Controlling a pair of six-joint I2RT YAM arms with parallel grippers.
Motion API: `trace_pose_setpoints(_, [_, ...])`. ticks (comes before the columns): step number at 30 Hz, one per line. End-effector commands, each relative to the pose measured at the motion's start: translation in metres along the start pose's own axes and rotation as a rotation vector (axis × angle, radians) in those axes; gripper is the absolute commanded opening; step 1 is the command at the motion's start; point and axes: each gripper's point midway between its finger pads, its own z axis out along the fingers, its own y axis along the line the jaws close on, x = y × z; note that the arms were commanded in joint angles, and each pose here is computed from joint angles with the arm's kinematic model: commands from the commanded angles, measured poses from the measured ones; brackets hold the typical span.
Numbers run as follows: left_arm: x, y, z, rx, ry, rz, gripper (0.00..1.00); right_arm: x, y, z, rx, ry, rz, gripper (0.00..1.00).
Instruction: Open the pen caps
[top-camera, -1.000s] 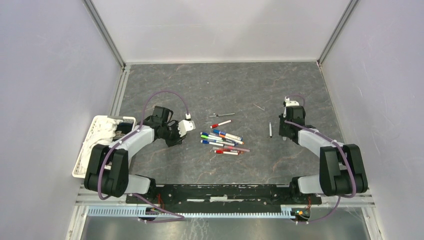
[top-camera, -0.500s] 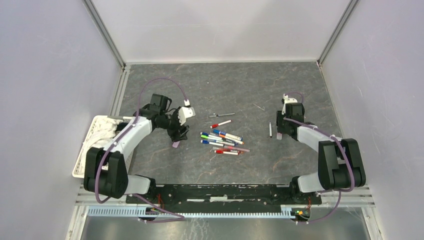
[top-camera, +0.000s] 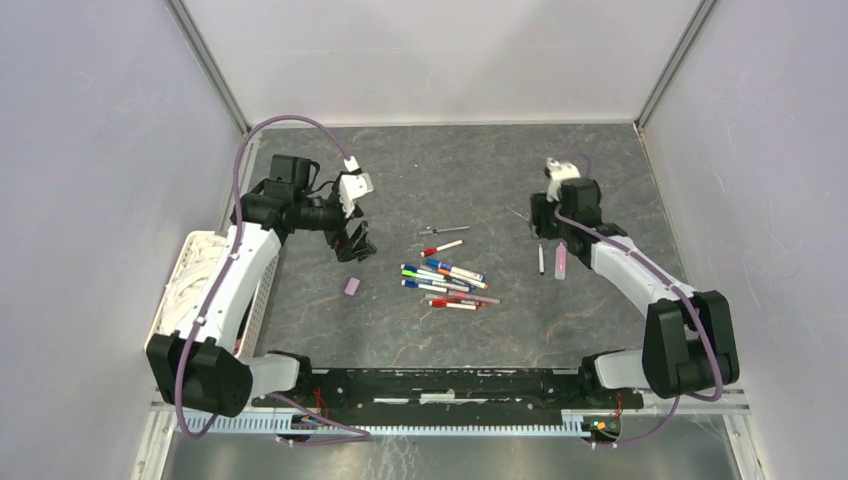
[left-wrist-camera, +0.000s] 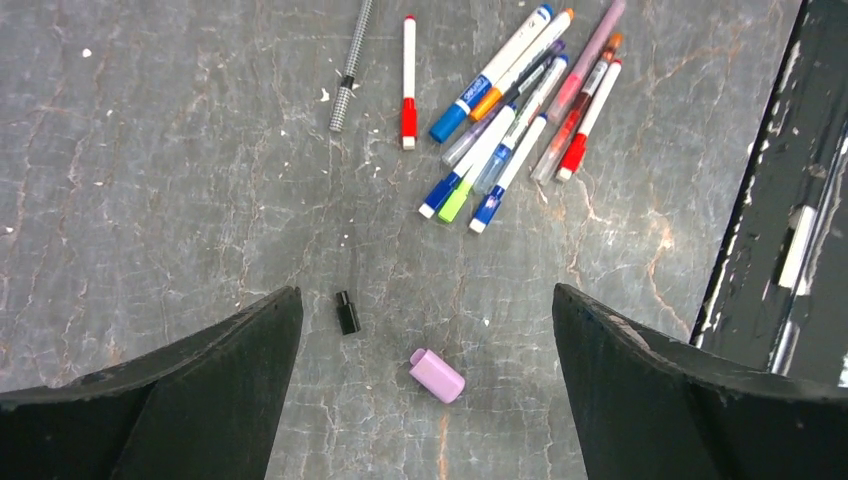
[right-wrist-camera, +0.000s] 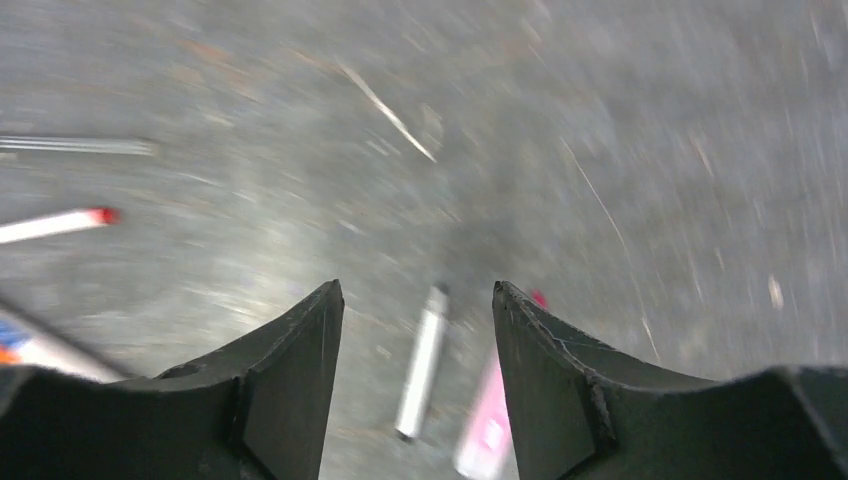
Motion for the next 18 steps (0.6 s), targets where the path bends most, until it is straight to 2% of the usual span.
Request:
trace_pose_setpoints(1, [-0.027,-0.006,-0.023,-0.027,-0.074,-0.07,1.0,-0.072,0.086,-0.009,-0.245,-0.169,-0.271,0.64])
trace_pose_setpoints(6, [-0.035,0.003,-0.043,-0.126,-0.093,-0.093,1.0,-0.085,0.16,0.009,-0.424,-0.195,-0.501,0.64])
trace_pose_setpoints(9, [-0.034,-0.001,-0.05,-0.128,-0.098,-0.084,1.0,-0.087,0.192,0.023,-0.516,-0.198,-0.595,0.64])
trace_pose_setpoints(18, [-0.034,-0.009,-0.052,-0.086,-0.101,-0.079,1.0,-0.069,0.256,0.065,-0.668,-0.105,-0.789,0.61])
